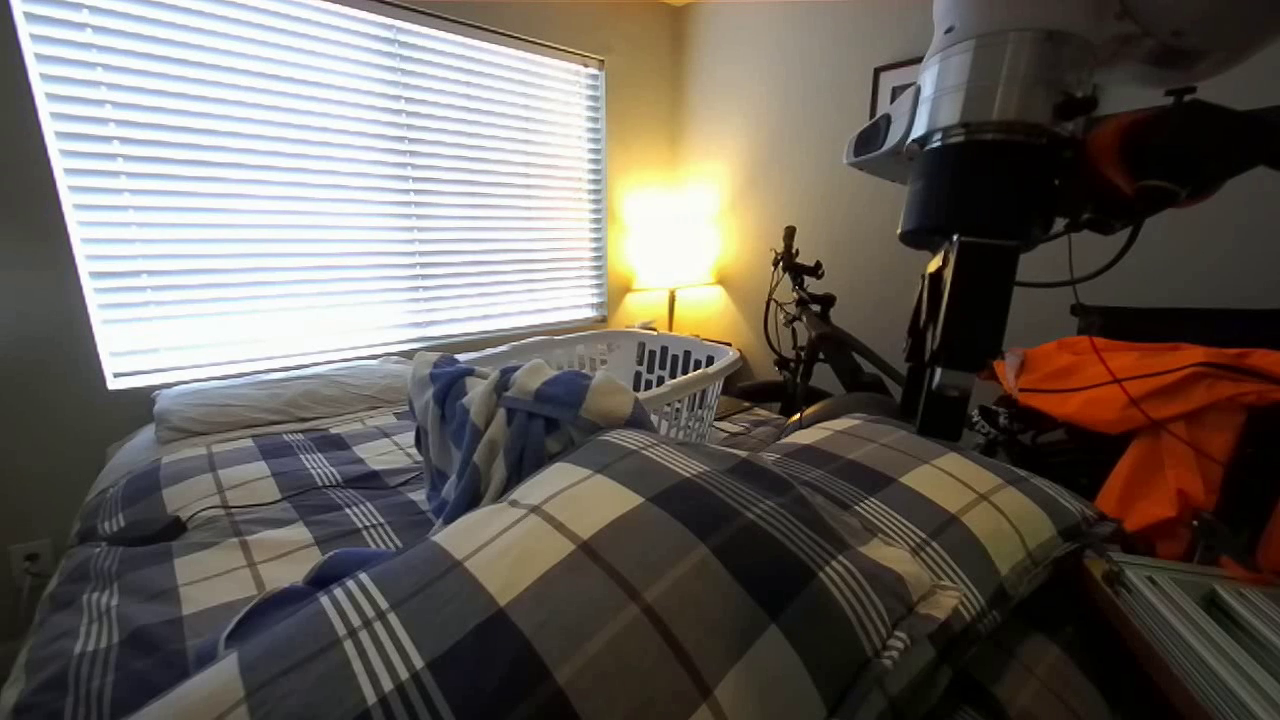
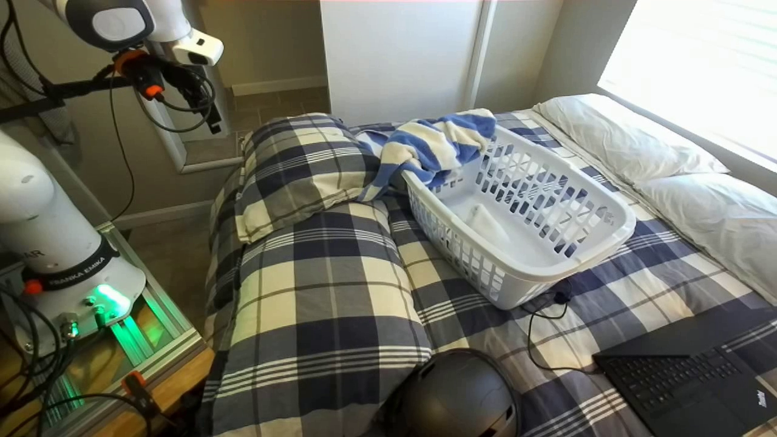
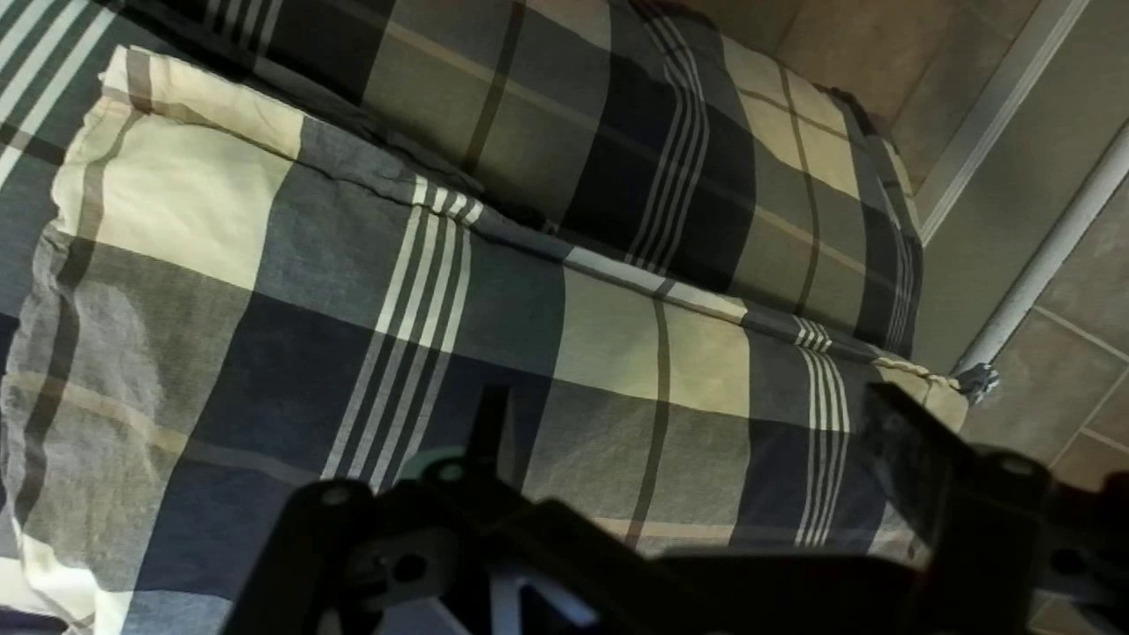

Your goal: Put the blue and white towel into the washing basket

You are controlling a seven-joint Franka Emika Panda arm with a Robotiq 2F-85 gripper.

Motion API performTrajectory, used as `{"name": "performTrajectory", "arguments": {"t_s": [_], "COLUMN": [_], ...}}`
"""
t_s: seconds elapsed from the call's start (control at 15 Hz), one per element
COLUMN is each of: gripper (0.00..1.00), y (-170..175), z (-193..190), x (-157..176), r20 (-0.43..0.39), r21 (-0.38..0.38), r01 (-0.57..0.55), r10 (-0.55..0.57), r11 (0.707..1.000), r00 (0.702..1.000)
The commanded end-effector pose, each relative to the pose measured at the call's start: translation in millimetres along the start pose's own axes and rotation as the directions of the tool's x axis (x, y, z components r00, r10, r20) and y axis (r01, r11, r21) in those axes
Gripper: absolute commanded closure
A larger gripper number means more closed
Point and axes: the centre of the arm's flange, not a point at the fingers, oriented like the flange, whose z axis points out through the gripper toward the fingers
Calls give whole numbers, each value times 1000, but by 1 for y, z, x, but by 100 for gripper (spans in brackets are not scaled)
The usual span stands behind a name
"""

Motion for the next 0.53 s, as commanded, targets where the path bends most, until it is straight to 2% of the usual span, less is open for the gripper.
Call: {"name": "performTrajectory", "arguments": {"t_s": [0.0,0.07,0.2,0.47], "gripper": [0,0,0,0], "y": [0,0,7,33], "z": [0,0,-10,-38], "x": [0,0,24,87], "r20": [0,0,6,-45], "r21": [0,0,28,56], "r01": [0,0,-82,-193], "r10": [0,0,81,195], "r11": [1000,1000,996,980], "r00": [1000,1000,997,980]}}
